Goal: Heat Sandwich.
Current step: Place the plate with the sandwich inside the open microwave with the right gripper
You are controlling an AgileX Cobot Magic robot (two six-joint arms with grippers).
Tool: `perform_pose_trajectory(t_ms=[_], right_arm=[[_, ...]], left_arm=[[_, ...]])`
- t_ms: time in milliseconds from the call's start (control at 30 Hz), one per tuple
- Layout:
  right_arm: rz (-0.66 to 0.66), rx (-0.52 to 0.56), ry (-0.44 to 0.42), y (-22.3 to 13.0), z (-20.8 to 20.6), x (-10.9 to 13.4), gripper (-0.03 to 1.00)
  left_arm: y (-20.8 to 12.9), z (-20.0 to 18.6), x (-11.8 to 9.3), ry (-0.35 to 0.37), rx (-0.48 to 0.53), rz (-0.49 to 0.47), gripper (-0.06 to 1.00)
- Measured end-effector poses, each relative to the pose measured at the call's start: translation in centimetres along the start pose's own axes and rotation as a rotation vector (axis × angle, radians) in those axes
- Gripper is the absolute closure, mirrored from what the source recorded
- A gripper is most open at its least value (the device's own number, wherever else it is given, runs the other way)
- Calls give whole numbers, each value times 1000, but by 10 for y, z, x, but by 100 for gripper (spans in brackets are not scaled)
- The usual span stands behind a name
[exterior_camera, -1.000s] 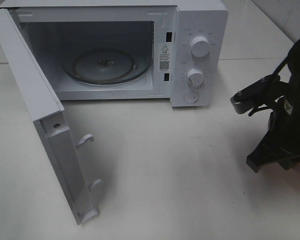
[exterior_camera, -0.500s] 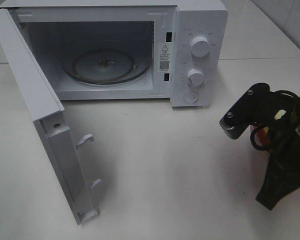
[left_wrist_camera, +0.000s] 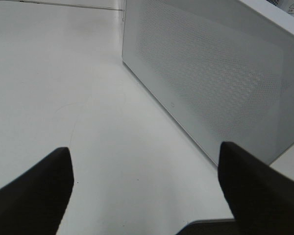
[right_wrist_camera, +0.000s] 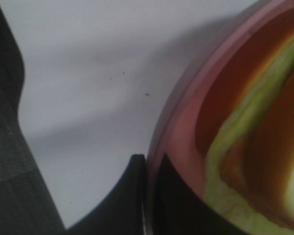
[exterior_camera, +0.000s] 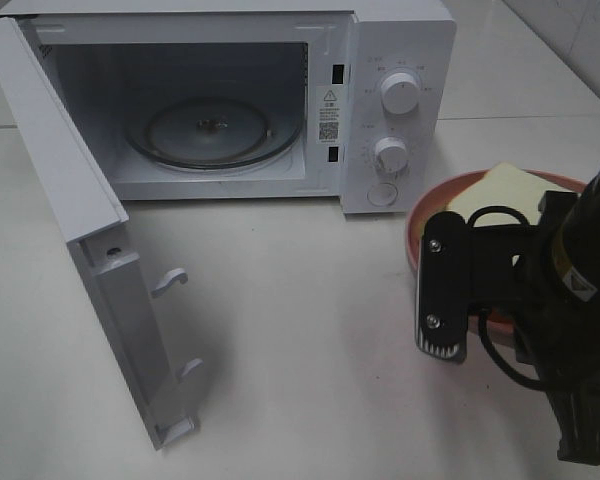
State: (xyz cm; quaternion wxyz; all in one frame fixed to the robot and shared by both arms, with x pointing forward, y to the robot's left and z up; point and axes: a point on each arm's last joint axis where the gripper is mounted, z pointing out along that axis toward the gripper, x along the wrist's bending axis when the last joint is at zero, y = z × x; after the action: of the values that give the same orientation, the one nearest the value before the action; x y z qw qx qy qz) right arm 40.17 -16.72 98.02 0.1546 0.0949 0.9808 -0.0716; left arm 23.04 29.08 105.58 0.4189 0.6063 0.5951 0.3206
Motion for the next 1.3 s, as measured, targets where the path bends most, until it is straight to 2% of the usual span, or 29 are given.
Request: perform_pose_trajectory(t_ms=[100, 200, 233, 333, 367, 433, 533, 667, 1067, 1300], right_arm=[[-132, -67, -25, 8, -1, 0, 94], [-192, -101, -41, 11, -2, 0, 94], [-260, -130, -52, 14, -2, -1, 94], [-337, -150, -63, 16, -2, -1, 94], [-424, -165, -76, 18, -3, -1, 94], [-473, -174, -82, 19, -3, -1, 94], [-659, -196, -98, 21, -3, 0, 94], [-761, -212, -97, 22, -2, 2, 94], [-792, -226, -86, 24, -2, 3, 94], [-795, -240, -101, 56, -4, -17, 94]], left_arm=[[0, 0, 0, 0, 0, 0, 18], [0, 0, 0, 0, 0, 0, 18], [0, 0, 0, 0, 0, 0, 18], [0, 0, 0, 0, 0, 0, 18], [0, 0, 0, 0, 0, 0, 18], [0, 0, 0, 0, 0, 0, 18], [0, 0, 0, 0, 0, 0, 18], [0, 0, 0, 0, 0, 0, 18], [0, 0, 0, 0, 0, 0, 18], [0, 0, 0, 0, 0, 0, 18]])
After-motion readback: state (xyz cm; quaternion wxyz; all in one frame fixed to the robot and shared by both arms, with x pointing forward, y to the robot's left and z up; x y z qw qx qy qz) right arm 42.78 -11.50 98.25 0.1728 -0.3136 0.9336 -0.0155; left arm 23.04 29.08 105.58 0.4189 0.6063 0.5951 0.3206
